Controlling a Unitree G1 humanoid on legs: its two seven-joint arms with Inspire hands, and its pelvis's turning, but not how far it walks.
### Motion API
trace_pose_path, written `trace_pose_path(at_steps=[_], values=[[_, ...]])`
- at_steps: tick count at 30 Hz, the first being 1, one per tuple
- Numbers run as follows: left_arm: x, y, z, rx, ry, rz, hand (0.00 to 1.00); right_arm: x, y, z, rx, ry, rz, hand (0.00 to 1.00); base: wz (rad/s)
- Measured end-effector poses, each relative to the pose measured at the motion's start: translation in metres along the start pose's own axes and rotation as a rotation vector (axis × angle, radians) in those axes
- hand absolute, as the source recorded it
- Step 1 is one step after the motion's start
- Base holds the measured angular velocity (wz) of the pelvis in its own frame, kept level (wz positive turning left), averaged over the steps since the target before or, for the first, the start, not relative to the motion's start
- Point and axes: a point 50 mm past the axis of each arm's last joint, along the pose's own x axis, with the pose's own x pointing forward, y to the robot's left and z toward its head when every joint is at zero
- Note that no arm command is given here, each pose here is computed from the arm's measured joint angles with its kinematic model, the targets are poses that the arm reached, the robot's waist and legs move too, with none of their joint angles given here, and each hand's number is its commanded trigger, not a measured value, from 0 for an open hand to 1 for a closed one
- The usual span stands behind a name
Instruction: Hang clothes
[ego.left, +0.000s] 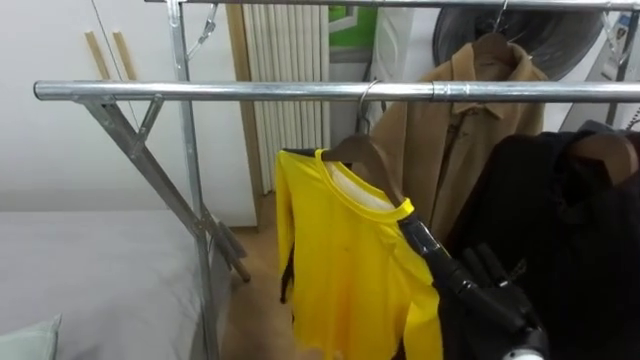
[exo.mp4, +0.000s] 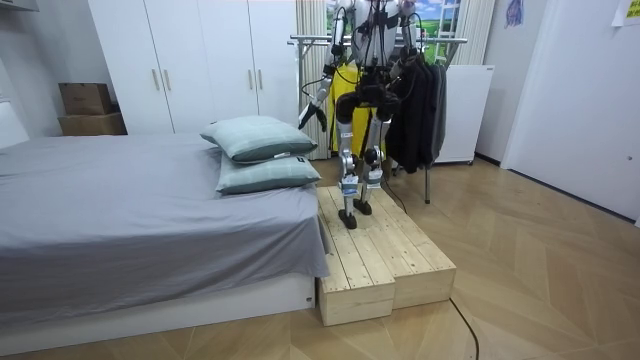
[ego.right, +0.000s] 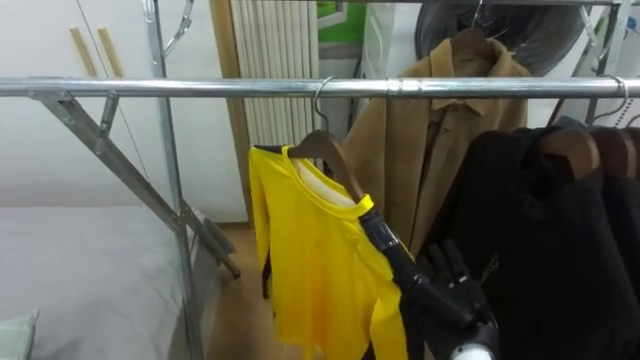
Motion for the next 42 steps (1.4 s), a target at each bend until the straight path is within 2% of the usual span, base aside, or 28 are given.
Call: trace_pose_path(at_steps=[2,7,11,18,27,34,42], values=[[0.0,0.0,0.0,-0.001,0.001,-0.001,0.0,-0.002,-0.01,-0.007,-0.031,0.031,-0.031,0.0,-0.06],[0.0,0.0,0.003,-0.035,-0.012,0.005,0.0,-0.027,-0.042,-0.034,-0.104,0.151,-0.118,0.0,-0.05],[0.0,0.002,0.001,-0.07,-0.012,0.023,0.0,-0.033,-0.054,-0.041,-0.154,0.195,-0.129,0.0,-0.06],[0.0,0.003,0.002,-0.078,-0.039,0.027,0.0,-0.06,-0.094,-0.059,-0.294,0.345,-0.221,0.0,0.02],[0.001,0.004,0.007,-0.09,-0.068,0.032,0.0,-0.091,-0.121,-0.085,-0.497,0.579,-0.256,0.0,-0.01],[0.001,0.001,0.013,-0.099,-0.083,0.021,0.0,-0.118,-0.136,-0.102,-0.486,0.692,-0.322,0.0,-0.01],[0.0,-0.001,0.01,-0.098,-0.069,0.012,0.0,-0.131,-0.144,-0.105,-0.449,0.733,-0.362,0.0,-0.04]])
